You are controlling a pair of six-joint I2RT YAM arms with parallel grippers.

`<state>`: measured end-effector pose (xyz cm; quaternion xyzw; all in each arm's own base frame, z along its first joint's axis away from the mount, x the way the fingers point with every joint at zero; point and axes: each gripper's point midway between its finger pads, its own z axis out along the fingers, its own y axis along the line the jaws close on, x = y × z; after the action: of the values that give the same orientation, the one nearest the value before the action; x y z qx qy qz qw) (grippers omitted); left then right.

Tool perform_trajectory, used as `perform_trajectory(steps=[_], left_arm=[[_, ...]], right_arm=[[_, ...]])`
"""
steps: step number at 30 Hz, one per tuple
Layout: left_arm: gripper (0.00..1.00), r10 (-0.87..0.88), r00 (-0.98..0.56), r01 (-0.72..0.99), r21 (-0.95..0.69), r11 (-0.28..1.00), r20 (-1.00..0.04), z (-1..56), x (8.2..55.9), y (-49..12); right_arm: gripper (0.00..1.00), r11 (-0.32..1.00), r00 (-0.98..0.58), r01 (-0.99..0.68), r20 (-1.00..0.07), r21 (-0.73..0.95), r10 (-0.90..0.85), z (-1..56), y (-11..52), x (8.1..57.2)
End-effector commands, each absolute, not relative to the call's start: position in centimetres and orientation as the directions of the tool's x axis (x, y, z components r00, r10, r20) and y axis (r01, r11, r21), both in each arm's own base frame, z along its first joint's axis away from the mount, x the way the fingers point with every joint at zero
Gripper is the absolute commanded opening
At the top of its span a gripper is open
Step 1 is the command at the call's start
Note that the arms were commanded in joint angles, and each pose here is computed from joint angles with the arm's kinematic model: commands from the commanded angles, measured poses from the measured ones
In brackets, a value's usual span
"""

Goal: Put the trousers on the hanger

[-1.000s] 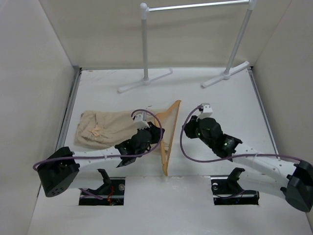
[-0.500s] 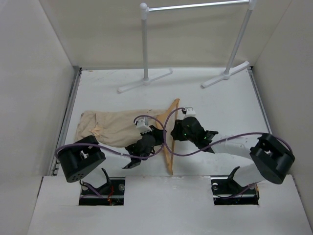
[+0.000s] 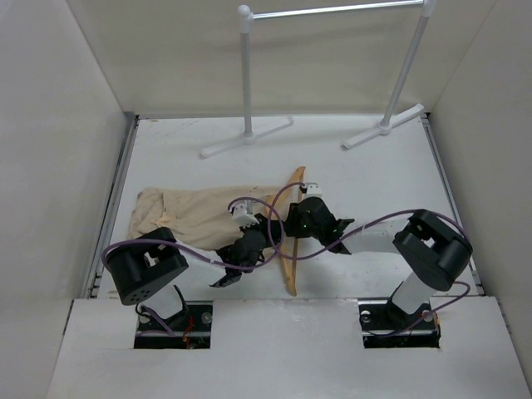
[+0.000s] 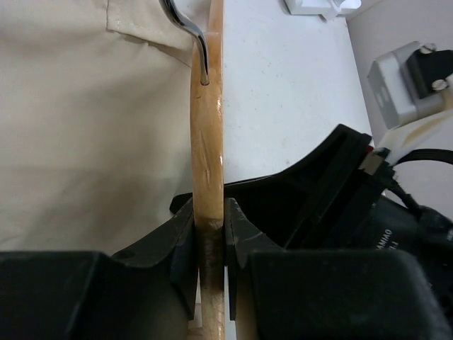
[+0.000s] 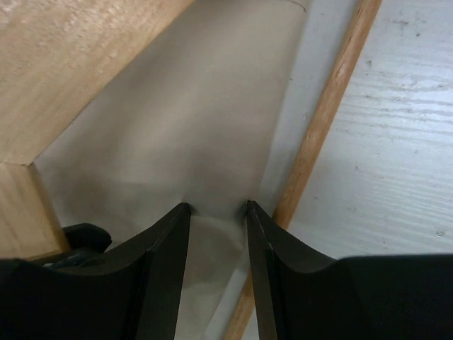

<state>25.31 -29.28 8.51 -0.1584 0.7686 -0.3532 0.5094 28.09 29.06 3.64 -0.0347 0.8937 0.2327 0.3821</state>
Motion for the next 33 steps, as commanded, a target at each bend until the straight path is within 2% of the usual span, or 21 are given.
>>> perform_trajectory(steps=[1,3,7,8,9,12,15,24,33], left_arm=[[0.01,-0.649,-0.39,0.122,-0.736,0.666,-0.653,9.9,25.7,-29.0],[0.01,-0.648,-0.391,0.119,-0.734,0.669,-0.654,9.8,25.7,-28.7],[0.01,-0.641,-0.396,0.116,-0.729,0.675,-0.657,9.5,25.7,-28.6],[0.01,-0.64,-0.397,0.115,-0.727,0.677,-0.658,9.4,25.7,-28.5],[0.01,-0.638,-0.398,0.114,-0.725,0.679,-0.66,9.3,25.7,-28.5],[0.01,-0.636,-0.395,0.106,-0.721,0.685,-0.662,9.0,25.8,-28.2],[0.01,-0.639,-0.391,0.103,-0.721,0.685,-0.663,9.0,25.9,-27.8],[0.01,-0.612,-0.376,0.093,-0.685,0.723,-0.696,9.3,25.8,-25.7],[0.01,-0.53,-0.316,0.005,-0.56,0.829,-0.787,9.7,26.7,-17.8]], right_arm=[[0.41,0.849,-0.69,-0.232,-0.695,0.474,0.2,5.1,30.5,29.6],[0.41,0.851,-0.696,-0.205,-0.683,0.483,0.219,4.8,30.0,29.7],[0.57,0.858,-0.694,-0.166,-0.676,0.485,0.248,4.4,28.9,30.0],[0.55,0.856,-0.7,-0.162,-0.669,0.49,0.251,4.3,28.9,30.0],[0.48,0.856,-0.705,-0.161,-0.664,0.492,0.249,4.1,28.9,29.9],[0.21,0.845,-0.705,-0.164,-0.66,0.51,0.261,4.2,29.1,29.9],[0.09,0.814,-0.678,-0.176,-0.667,0.554,0.307,5.8,29.2,30.1],[0.07,0.763,-0.564,-0.208,-0.713,0.611,0.417,13.5,26.4,30.5],[0.07,0.78,-0.501,-0.12,-0.715,0.615,0.487,14.5,20.8,31.0]])
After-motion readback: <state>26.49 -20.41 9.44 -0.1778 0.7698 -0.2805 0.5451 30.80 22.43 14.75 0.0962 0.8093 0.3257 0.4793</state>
